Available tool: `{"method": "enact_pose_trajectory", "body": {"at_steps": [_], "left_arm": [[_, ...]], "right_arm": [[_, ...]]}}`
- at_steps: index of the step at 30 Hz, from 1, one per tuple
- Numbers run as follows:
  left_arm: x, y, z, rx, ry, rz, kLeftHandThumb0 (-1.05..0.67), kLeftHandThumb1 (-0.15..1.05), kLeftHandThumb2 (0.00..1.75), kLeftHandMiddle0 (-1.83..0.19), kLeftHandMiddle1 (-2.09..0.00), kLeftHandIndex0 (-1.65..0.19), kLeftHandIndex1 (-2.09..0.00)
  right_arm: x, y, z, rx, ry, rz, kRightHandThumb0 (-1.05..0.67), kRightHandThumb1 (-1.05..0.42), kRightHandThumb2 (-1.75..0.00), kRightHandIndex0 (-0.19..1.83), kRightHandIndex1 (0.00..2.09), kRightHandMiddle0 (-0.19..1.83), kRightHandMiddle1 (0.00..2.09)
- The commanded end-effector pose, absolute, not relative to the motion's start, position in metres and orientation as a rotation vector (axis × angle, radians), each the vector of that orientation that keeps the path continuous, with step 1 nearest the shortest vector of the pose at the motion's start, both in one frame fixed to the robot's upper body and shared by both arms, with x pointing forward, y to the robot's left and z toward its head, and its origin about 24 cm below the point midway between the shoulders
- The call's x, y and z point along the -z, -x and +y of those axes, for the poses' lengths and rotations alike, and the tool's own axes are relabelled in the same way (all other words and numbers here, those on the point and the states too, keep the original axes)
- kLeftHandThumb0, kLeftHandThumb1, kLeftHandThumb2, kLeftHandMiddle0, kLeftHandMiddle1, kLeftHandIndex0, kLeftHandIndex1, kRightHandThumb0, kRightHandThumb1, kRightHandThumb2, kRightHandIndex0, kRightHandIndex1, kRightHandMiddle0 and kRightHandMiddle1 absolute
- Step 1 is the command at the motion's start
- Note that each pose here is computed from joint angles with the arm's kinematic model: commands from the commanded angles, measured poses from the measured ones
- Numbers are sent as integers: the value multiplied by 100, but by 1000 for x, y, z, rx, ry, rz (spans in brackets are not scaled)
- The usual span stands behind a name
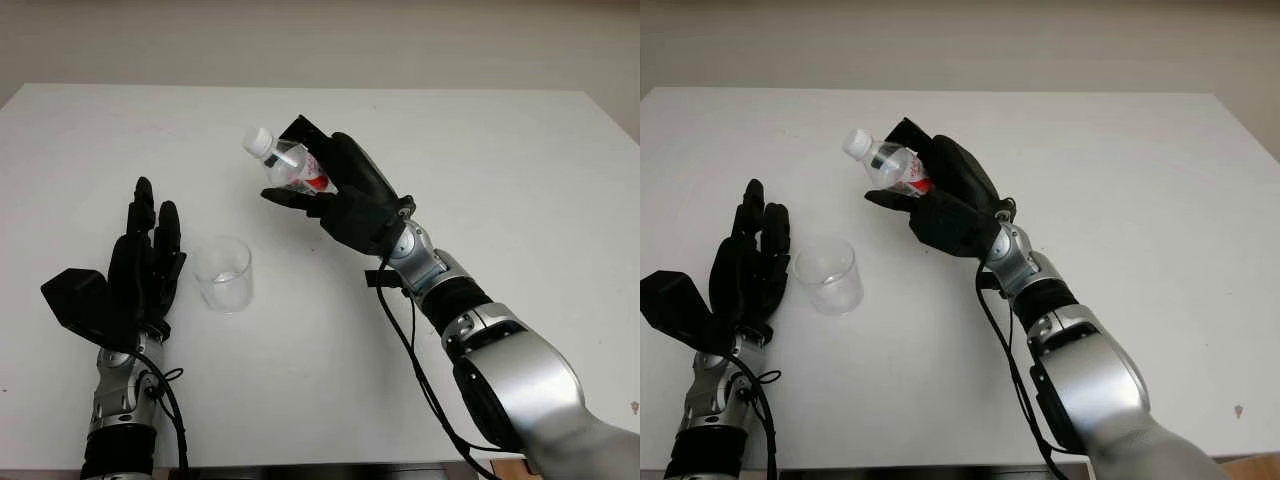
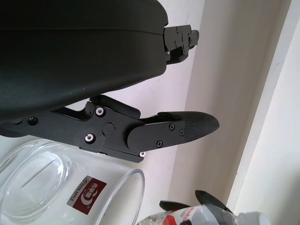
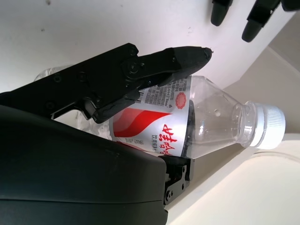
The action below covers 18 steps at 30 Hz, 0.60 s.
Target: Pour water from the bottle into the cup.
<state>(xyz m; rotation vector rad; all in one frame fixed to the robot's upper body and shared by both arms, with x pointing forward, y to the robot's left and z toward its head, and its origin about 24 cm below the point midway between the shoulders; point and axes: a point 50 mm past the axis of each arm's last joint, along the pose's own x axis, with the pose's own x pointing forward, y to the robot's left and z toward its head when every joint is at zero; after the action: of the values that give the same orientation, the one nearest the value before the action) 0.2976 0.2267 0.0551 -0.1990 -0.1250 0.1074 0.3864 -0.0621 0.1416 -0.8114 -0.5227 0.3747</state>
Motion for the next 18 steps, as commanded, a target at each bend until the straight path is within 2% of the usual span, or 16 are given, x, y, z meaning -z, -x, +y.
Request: {"method": "enact_pose_trajectory", "body": {"at_steps": [1, 11, 18], "left_arm": [[-47, -295, 227, -117, 211, -97, -62, 105, 47, 9, -6, 11, -5], [-46, -295, 225, -110, 213, -97, -62, 105, 49, 11, -5, 12, -5], [-45, -294, 225, -110, 214, -96, -63, 105, 48, 10, -5, 12, -5]], "right_arm": [[-157, -388, -59, -367, 852, -600, -40, -105, -26, 136, 209, 97, 209], [-164, -386, -56, -390, 1041, -735, -40, -105, -24, 137, 209, 97, 209], [-179, -384, -58, -399, 1204, -922, -35, -105, -20, 142, 209, 100, 209]]}}
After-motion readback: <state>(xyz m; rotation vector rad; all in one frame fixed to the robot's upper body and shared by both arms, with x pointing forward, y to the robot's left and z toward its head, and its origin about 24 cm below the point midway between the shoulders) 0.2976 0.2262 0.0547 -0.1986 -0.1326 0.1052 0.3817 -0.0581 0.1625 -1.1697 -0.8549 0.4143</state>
